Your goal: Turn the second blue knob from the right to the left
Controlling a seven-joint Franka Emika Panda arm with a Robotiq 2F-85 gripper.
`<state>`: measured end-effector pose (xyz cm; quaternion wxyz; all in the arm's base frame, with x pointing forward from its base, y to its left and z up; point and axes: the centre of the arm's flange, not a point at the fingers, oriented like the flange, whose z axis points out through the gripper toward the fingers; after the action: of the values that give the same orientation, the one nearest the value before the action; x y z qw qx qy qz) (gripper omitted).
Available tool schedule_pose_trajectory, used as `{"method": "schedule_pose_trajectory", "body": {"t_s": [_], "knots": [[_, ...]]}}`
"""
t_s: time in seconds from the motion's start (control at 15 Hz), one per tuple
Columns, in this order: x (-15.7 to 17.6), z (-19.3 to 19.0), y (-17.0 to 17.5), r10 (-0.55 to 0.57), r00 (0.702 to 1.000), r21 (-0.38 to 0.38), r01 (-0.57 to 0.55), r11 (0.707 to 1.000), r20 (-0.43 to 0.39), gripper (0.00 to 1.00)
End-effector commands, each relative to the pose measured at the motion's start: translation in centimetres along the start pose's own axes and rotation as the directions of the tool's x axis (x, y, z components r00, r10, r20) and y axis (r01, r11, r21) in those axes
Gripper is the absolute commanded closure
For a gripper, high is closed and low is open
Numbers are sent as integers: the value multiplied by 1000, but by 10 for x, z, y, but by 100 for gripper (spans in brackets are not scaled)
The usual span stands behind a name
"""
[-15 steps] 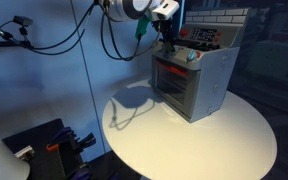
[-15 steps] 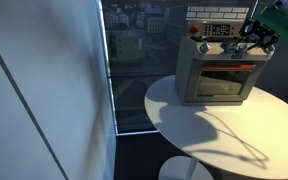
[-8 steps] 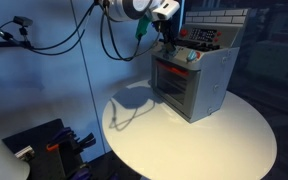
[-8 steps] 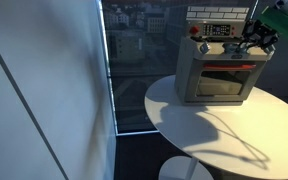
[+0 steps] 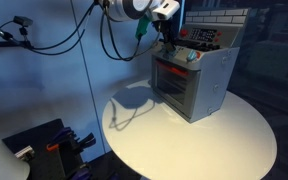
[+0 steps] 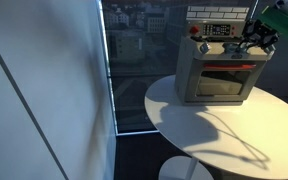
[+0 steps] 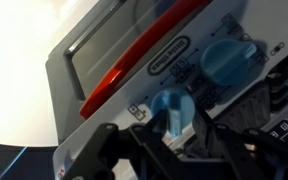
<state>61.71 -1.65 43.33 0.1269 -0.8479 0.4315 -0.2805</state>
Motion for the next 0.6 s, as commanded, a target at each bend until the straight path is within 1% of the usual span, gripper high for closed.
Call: {"method": "schedule_pose_trajectory", "body": {"t_s": [0.0, 0.53], "knots": [[-2, -11, -4, 0, 1000, 3, 0, 1000, -19, 89], [-7, -23, -4, -90, 995, -42, 88, 995, -53, 90]]}}
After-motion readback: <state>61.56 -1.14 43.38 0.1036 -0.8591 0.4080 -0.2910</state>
